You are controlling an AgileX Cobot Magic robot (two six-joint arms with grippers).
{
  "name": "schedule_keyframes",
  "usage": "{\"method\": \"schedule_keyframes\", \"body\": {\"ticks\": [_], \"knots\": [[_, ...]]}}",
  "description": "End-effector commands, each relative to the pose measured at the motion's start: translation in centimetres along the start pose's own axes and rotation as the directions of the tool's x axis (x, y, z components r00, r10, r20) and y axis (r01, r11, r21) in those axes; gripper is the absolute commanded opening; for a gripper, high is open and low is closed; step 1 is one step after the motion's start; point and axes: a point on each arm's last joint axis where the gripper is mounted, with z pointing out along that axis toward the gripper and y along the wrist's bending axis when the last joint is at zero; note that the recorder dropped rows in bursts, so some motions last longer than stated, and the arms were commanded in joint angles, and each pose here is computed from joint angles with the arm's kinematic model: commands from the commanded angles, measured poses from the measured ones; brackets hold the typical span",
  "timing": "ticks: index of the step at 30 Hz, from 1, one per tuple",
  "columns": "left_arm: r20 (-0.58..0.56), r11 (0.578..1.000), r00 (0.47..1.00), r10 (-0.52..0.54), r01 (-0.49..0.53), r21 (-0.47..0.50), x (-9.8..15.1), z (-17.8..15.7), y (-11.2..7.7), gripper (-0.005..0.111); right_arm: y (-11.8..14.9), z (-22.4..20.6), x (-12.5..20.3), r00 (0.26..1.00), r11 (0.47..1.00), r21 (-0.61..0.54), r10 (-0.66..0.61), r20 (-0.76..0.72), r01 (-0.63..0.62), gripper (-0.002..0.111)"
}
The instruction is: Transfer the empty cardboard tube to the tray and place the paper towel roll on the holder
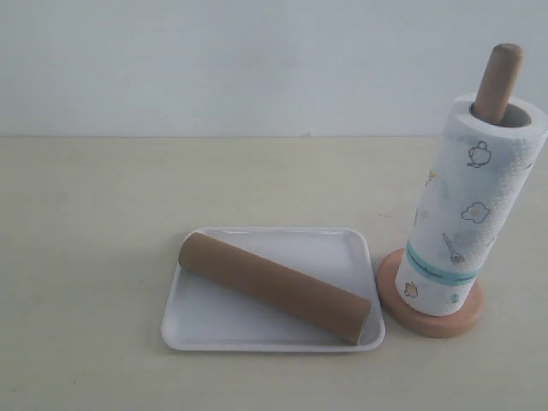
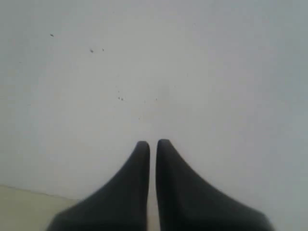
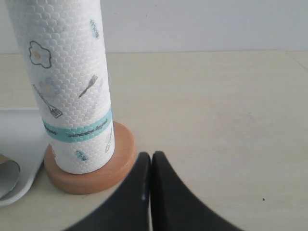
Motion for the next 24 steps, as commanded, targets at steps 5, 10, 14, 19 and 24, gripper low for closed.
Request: {"method": "schedule_keyframes", "body": {"ticks": [5, 10, 14, 19, 24], "knots": [[0.206, 0.987, 0.968, -0.143, 0.123, 0.107, -1.1, -5.9, -0.1, 0.005, 0.0, 0.0, -0.1, 1.0, 1.0, 0.004, 0.004, 0.008, -0.005, 0.0], [0.204, 0.905, 0.902, -0.381, 0.32, 0.279, -1.6, -7.9, -0.9, 0.005, 0.0, 0.0, -0.1, 1.0, 1.0, 0.004, 0.004, 0.008, -0.005, 0.0], [0.204, 0.877, 0.89, -0.408, 0.32, 0.358, -1.8, -8.5, -1.5, 0.005, 0.0, 0.0, -0.1, 1.0, 1.0, 0.004, 0.004, 0.008, -0.005, 0.0], [0.198, 0.989, 0.971, 0.136, -0.145, 0.031, -0.6, -7.9, 0.3, 0.005, 0.0, 0.0, -0.1, 1.0, 1.0, 0.004, 0.004, 0.008, -0.005, 0.0], [-0.009, 0.879, 0.879, 0.477, -0.477, -0.006, 1.2, -7.7, 0.9, 0.005, 0.0, 0.0, -0.1, 1.0, 1.0, 0.004, 0.004, 0.008, -0.005, 0.0]]}}
